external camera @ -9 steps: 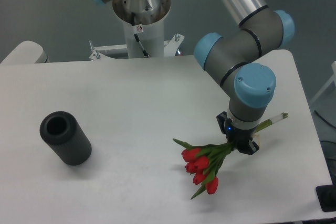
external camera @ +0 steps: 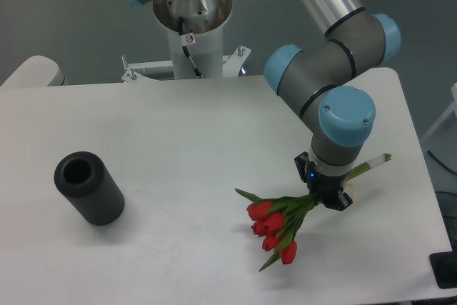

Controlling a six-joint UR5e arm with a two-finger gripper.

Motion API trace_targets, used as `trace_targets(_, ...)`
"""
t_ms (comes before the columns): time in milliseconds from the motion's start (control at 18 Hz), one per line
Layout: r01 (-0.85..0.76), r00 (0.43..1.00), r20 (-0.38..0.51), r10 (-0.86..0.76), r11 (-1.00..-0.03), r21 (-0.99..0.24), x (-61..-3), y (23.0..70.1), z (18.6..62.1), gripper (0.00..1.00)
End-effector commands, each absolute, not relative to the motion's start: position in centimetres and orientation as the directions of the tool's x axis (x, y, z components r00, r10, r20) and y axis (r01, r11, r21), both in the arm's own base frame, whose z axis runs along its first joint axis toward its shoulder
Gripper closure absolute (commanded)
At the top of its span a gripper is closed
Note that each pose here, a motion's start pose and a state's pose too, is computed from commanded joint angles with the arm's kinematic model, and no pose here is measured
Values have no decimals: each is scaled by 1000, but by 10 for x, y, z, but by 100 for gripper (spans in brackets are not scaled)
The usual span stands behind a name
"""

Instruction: Insert the flowers into the vase

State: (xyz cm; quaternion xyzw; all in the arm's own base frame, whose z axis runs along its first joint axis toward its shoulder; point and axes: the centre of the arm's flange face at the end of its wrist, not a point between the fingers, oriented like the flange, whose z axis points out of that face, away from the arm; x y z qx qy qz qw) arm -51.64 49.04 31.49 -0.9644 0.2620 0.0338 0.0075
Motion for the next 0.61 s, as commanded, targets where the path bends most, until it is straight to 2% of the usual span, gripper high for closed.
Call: trace_targets(611, -506, 861, -63, -505, -862, -5, -508, 494, 313, 84)
